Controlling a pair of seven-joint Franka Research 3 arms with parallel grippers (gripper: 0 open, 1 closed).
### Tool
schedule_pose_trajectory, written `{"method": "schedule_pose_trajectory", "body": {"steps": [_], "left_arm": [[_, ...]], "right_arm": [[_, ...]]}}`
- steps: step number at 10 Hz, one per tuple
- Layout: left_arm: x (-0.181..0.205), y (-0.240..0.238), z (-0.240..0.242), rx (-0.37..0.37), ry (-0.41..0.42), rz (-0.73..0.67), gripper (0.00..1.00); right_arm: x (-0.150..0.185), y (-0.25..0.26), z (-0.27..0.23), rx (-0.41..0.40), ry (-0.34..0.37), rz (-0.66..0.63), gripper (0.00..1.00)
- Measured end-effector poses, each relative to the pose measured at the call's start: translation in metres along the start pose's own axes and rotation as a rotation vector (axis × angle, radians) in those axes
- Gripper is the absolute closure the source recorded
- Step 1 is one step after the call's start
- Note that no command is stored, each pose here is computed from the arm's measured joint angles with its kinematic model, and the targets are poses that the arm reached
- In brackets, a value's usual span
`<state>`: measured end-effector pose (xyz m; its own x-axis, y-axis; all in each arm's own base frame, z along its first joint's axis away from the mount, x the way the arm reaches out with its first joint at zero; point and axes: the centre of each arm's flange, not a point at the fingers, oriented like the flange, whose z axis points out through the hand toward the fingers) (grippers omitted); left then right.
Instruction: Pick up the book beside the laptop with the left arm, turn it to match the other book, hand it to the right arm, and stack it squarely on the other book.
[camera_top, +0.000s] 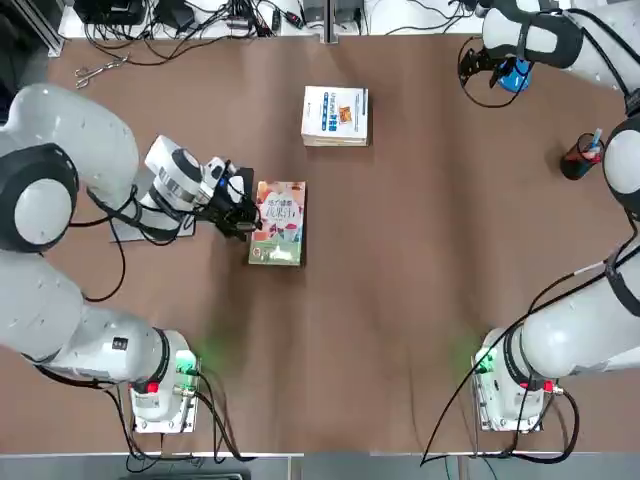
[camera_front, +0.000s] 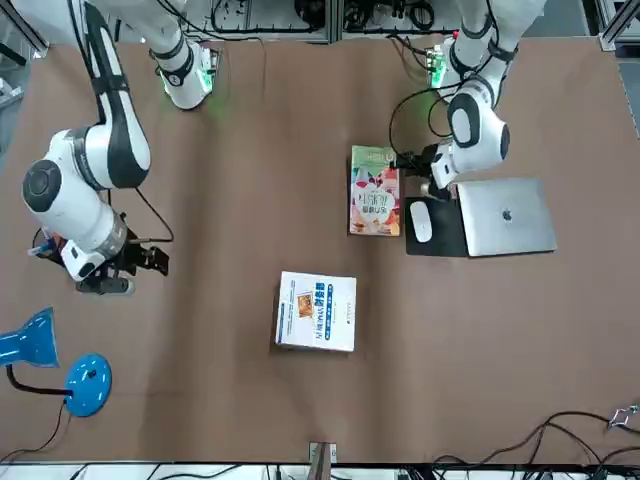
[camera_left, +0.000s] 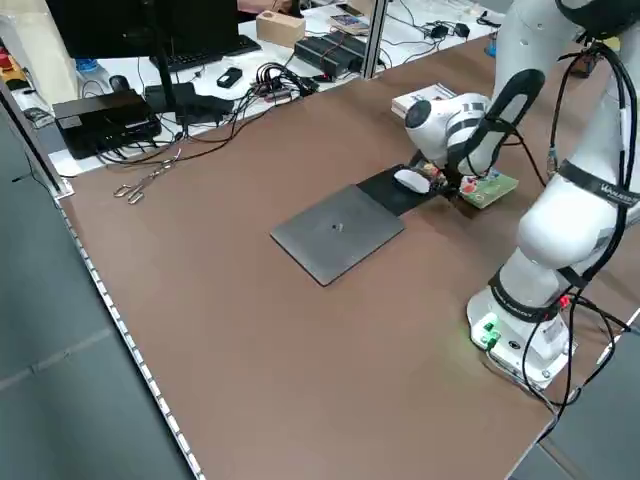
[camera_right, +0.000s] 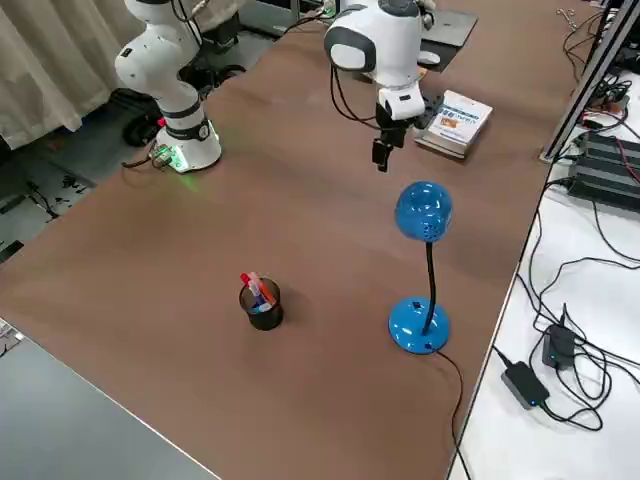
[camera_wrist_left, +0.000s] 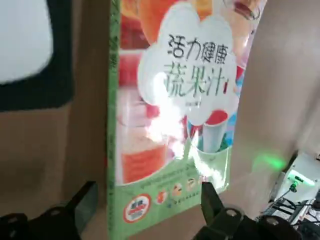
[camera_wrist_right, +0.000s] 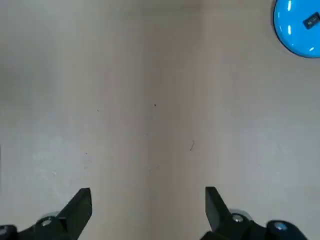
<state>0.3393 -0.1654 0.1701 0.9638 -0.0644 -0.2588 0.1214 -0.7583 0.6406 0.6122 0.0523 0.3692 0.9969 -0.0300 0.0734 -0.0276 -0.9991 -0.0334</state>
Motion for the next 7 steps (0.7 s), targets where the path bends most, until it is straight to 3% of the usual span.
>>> {"method": "schedule_pose_trajectory", "body": {"steps": [7], "left_arm": [[-0.006, -0.026, 0.019, -0.027, 0.032, -0.007, 0.11]], "right_arm": [[0.002, -0.003, -0.002, 0.002, 0.011, -0.005, 0.0]]}}
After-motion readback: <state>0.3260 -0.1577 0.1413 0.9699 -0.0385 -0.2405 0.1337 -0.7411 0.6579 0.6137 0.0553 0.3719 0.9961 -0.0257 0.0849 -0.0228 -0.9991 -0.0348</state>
